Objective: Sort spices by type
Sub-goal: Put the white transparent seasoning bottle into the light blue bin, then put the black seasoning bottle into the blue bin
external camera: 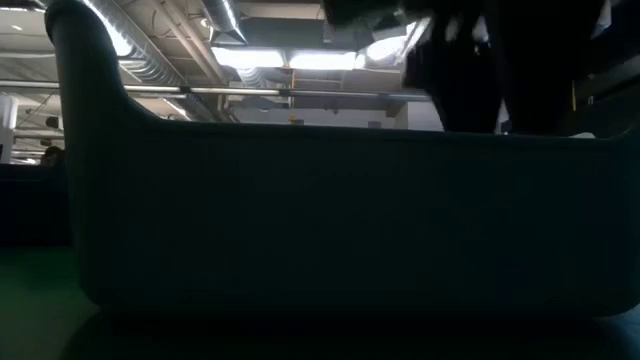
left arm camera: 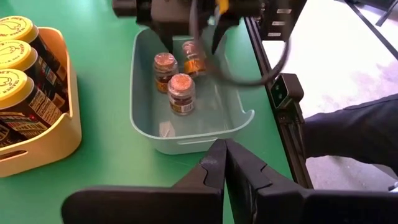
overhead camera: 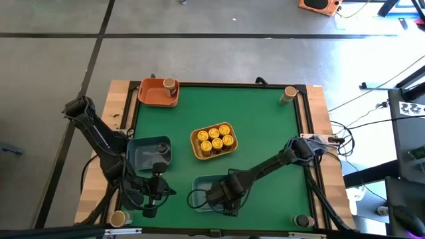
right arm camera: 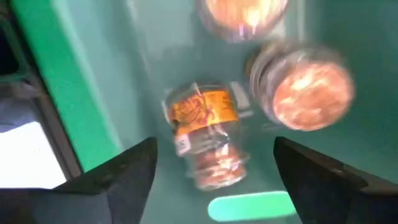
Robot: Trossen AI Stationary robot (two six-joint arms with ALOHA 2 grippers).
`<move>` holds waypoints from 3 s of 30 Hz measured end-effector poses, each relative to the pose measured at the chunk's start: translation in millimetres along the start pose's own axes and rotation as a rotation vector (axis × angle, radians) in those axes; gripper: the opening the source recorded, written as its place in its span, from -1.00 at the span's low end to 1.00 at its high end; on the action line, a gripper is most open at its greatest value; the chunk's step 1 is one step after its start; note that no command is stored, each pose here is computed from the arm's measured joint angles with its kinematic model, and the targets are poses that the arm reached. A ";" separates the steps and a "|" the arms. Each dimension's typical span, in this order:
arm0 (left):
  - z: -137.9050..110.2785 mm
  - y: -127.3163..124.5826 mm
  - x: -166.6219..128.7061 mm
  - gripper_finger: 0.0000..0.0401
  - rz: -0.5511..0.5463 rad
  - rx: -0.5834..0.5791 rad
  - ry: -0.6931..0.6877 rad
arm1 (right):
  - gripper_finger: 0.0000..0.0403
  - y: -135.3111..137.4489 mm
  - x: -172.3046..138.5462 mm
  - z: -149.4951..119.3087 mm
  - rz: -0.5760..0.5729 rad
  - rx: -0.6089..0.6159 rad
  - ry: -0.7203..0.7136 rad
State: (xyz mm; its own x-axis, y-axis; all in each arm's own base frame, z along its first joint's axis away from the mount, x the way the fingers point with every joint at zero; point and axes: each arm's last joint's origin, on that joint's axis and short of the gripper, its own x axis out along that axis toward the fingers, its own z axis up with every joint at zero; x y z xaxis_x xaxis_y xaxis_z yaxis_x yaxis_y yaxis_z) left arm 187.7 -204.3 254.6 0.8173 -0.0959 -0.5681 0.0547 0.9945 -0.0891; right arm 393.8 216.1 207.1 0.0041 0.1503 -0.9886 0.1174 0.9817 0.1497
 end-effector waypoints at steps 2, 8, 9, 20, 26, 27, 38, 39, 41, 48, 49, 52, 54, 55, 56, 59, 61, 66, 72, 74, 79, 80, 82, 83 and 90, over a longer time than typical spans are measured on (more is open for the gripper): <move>0.0 0.0 0.0 -0.97 0.000 0.002 0.000 | 0.62 5.9 -13.3 -4.0 -0.018 -0.028 -0.003; 0.0 0.0 0.0 -0.97 0.000 -0.010 0.000 | 0.63 25.8 -48.7 -22.2 -0.071 -0.137 -0.032; 0.0 0.0 0.0 -0.97 0.000 -0.010 0.000 | 0.63 29.4 -53.1 -25.2 -0.075 -0.149 -0.042; 2.2 0.2 0.8 -0.97 -0.004 -0.044 -0.014 | 0.63 42.4 -80.4 -56.5 -0.221 -0.172 -0.138; 7.2 6.2 5.5 -0.71 0.015 -0.109 -0.025 | 0.63 42.8 -99.6 -80.3 -0.217 -0.133 -0.182; 8.5 7.8 6.8 -0.63 0.020 -0.112 -0.028 | 0.63 41.5 -100.8 -84.6 -0.222 -0.123 -0.184; 24.9 23.1 21.6 0.06 0.055 -0.124 -0.089 | 0.63 20.8 -98.2 -199.4 -0.298 0.182 -0.188; 24.7 24.2 23.9 0.08 0.063 -0.124 -0.085 | 0.63 18.5 -95.0 -213.0 -0.296 0.230 -0.161; 24.9 26.6 28.3 0.10 0.077 -0.130 -0.082 | 0.63 19.0 -88.9 -234.4 -0.269 0.352 -0.104; 23.4 32.9 43.5 0.06 0.124 -0.135 -0.063 | 0.63 38.1 -74.2 -269.9 -0.159 0.516 0.004; 23.1 33.5 44.9 0.06 0.128 -0.139 -0.060 | 0.63 41.0 -73.7 -272.2 -0.136 0.520 0.012; 21.9 34.0 47.8 0.05 0.134 -0.138 -0.052 | 0.63 47.4 -72.8 -277.1 -0.090 0.559 -0.001; 21.8 33.9 47.8 0.05 0.134 -0.138 -0.052 | 0.63 50.5 -71.1 -280.4 -0.081 0.568 -0.010; 21.6 33.5 47.7 0.05 0.128 -0.138 -0.049 | 0.63 52.1 -69.2 -281.4 -0.083 0.574 -0.012; 21.5 33.2 47.7 0.05 0.120 -0.137 -0.044 | 0.63 54.1 -65.5 -282.6 -0.095 0.582 -0.011; 20.7 31.6 47.1 0.05 0.107 -0.134 -0.038 | 0.63 60.4 -55.8 -285.3 -0.106 0.572 -0.012; 20.7 31.6 47.1 0.05 0.105 -0.134 -0.037 | 0.63 62.0 -52.7 -285.0 -0.111 0.575 -0.014; 20.7 31.7 47.2 0.05 0.106 -0.134 -0.036 | 0.63 62.7 -44.1 -282.8 -0.160 0.583 -0.012; 20.6 31.6 47.1 0.05 0.105 -0.134 -0.036 | 0.63 69.6 -32.5 -282.6 -0.167 0.585 0.041; 20.6 31.6 47.1 0.05 0.105 -0.133 -0.035 | 0.63 72.7 -29.8 -284.0 -0.158 0.577 0.036; 20.6 31.6 47.0 0.05 0.105 -0.133 -0.036 | 0.63 77.0 -23.1 -284.2 -0.154 0.575 0.025; 20.6 31.6 47.0 0.05 0.105 -0.133 -0.036 | 0.63 75.9 -20.5 -284.4 -0.172 0.577 0.023; 20.6 31.6 47.0 0.05 0.105 -0.133 -0.036 | 0.63 75.2 -17.6 -283.8 -0.187 0.578 0.005; 20.6 31.6 47.0 0.05 0.105 -0.133 -0.036 | 0.63 74.8 -19.8 -283.8 -0.186 0.576 -0.003; 20.6 31.6 47.0 0.05 0.105 -0.132 -0.035 | 0.63 69.3 -22.0 -285.6 -0.242 0.560 0.009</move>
State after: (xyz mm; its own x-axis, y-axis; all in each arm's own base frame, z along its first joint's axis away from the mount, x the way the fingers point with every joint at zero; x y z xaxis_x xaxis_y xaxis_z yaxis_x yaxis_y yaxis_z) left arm 239.7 -176.5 242.0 0.8344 0.0126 -0.5510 -0.1065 0.9846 -0.1387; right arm 118.3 314.2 243.2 -0.0966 -0.0662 -0.9931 0.6186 0.7777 -0.1120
